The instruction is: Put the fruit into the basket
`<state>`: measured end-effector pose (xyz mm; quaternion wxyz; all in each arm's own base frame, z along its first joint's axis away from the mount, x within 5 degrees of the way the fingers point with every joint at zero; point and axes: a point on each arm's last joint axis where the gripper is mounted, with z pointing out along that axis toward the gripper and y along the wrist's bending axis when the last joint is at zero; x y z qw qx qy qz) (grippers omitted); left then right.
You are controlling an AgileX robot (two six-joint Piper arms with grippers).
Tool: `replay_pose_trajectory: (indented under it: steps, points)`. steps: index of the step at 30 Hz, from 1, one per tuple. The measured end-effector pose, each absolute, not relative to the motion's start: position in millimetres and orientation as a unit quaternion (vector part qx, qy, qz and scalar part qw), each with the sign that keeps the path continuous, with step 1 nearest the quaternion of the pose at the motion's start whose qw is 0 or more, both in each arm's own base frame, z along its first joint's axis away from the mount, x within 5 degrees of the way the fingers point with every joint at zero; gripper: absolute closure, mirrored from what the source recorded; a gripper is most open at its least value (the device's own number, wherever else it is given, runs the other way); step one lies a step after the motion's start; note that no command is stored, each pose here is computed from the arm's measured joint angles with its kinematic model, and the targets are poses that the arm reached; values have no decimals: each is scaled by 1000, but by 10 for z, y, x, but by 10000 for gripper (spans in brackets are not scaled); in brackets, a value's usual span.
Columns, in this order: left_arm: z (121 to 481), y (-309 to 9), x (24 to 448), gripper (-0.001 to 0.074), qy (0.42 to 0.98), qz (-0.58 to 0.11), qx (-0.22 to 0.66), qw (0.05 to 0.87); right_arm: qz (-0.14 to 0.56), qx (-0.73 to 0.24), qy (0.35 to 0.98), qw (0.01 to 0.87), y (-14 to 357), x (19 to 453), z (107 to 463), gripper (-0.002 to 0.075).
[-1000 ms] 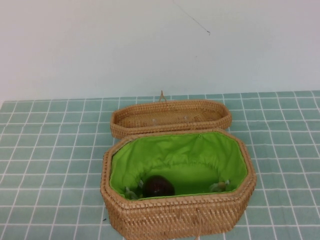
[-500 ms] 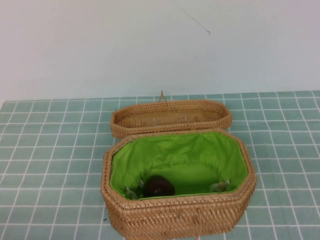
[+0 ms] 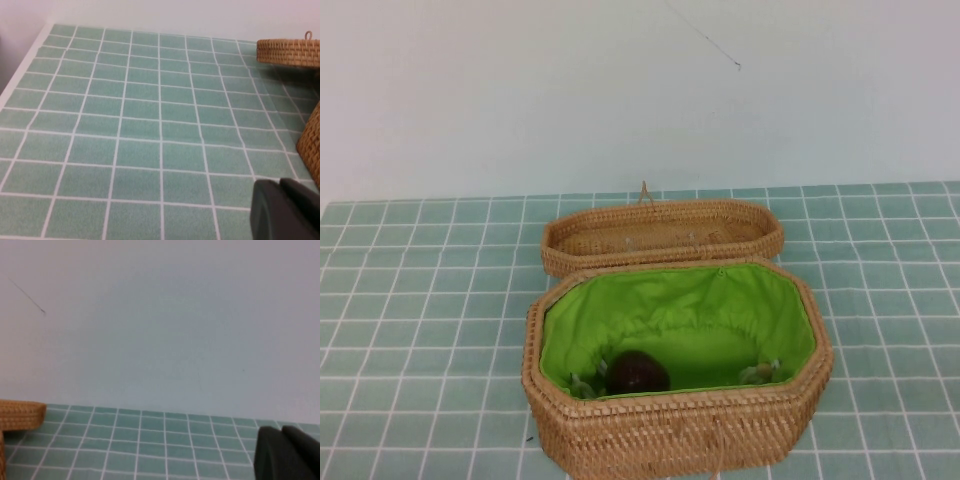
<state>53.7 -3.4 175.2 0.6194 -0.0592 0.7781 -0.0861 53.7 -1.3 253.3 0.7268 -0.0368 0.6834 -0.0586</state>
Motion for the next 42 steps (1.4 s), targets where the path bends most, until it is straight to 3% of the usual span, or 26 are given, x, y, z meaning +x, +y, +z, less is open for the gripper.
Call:
replay_pose_trajectory:
  steps: [9,19,42]
  points:
    - [1752,-34,537,735,778,-86,-59,619,-63,-8,743,666,-48,598,1951,728]
    - [1752,-34,537,734,778,-86,-59,619,-83,-20,790,608,-66,523,1815,728]
    - [1752,-34,537,735,778,-86,-59,619,-88,-22,788,608,-69,524,1819,728]
